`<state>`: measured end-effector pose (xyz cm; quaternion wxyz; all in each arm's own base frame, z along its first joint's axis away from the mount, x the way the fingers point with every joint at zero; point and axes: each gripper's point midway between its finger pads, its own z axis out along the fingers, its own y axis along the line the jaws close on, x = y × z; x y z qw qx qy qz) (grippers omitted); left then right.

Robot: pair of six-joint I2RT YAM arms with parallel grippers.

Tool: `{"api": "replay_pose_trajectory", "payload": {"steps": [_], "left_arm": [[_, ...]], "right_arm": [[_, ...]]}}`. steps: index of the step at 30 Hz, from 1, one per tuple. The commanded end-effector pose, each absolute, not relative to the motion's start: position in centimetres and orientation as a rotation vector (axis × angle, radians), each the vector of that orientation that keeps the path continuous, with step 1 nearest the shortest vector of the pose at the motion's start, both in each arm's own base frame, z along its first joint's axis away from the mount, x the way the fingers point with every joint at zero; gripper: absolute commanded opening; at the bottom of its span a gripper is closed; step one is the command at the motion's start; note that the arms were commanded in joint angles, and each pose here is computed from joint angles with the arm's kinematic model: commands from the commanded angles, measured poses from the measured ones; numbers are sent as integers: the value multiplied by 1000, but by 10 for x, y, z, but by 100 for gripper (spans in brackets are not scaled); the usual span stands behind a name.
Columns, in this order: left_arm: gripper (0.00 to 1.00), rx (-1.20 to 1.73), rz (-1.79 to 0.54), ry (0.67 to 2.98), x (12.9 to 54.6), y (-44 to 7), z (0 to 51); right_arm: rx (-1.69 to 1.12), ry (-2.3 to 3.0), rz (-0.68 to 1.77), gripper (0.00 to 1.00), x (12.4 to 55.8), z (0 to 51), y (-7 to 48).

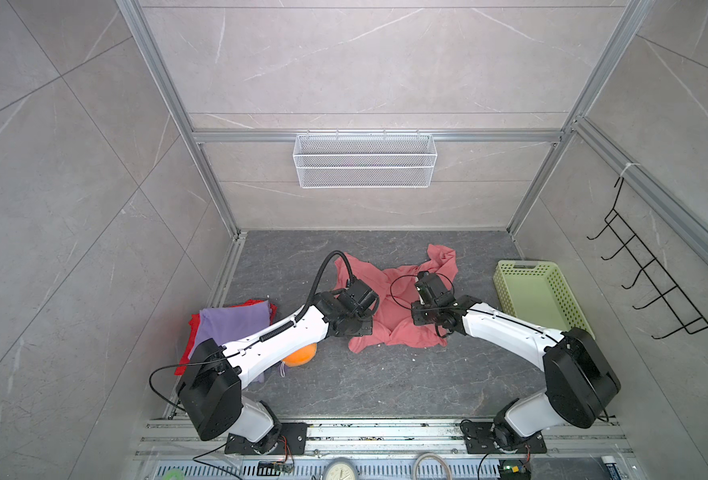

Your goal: Fold and stack the t-shirts

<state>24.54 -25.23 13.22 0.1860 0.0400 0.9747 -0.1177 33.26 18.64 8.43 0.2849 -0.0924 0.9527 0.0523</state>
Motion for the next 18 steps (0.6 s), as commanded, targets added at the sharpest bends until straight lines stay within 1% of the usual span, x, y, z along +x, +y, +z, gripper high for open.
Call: {"api": "replay_pose_trajectory", "payload": {"steps": [1, 5, 9, 11, 14, 16, 18], "left_arm": [[0, 154, -312, 2819, 238, -252, 117], [0, 132, -354, 2857, 232, -258, 103], [0, 133, -372, 2866, 231, -260, 99], [0, 135, -360, 2867, 232, -259, 98], [0, 140, -360, 2871, 232, -260, 99], [0, 136, -359, 2871, 232, -259, 98], [0, 135, -359, 2873, 232, -259, 98]], "right_arm": [[-310, 2673, 152, 24, 314, 47, 187], [-273, 2700, 169, 31, 308, 33, 187], [-256, 2711, 166, 34, 304, 29, 183], [-251, 2715, 162, 34, 303, 26, 182], [-225, 2713, 136, 29, 303, 26, 177], [-207, 2708, 114, 29, 302, 27, 173], [-197, 2699, 104, 26, 303, 29, 171]]}}
